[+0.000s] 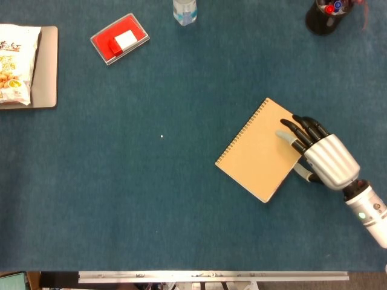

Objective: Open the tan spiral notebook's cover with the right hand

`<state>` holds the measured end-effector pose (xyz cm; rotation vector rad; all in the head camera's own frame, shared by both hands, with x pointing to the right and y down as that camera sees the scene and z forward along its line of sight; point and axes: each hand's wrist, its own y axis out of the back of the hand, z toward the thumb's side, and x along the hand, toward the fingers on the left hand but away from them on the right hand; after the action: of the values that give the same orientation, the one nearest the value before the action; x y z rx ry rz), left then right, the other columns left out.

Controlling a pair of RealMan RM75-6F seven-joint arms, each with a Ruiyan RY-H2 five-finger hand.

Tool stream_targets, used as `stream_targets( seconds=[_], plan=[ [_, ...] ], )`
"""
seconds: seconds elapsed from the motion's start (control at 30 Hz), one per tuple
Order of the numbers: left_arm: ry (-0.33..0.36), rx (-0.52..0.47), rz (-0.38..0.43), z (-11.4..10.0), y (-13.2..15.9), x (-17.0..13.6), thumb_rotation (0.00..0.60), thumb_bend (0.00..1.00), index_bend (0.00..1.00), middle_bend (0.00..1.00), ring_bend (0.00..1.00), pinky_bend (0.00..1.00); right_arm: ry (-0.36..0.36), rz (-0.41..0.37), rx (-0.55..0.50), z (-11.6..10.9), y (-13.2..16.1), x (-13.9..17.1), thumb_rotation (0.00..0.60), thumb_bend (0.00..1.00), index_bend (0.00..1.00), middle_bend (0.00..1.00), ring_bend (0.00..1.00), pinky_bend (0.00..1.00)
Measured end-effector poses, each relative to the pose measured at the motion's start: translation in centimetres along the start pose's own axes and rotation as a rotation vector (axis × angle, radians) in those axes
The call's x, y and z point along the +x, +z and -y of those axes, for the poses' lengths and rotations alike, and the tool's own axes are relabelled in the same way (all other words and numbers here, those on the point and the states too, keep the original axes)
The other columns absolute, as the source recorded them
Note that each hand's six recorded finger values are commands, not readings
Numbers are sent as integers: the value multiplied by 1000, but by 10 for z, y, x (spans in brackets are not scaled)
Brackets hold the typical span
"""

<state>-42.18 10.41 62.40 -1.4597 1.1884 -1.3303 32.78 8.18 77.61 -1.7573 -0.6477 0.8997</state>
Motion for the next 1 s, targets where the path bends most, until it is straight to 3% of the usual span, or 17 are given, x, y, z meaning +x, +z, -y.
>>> stream_targets(
  seconds=[0.17, 0.57, 1.0],
  plan=[
    [0, 0, -1, 0, 0, 0, 600, 222, 384, 278, 263, 463, -9, 7, -7, 0, -1, -2, 600, 342, 177, 128, 15, 134],
    [2, -1, -2, -1, -1, 0, 600, 222, 384, 278, 263, 463, -17, 29, -6, 0, -3, -4, 600, 388, 320, 144, 15, 135],
    [2, -3, -4, -2, -1, -1, 600, 222, 385, 279, 263, 463, -23, 41, -5, 0, -3, -9, 600, 425, 326, 149, 23, 135]
  ],
)
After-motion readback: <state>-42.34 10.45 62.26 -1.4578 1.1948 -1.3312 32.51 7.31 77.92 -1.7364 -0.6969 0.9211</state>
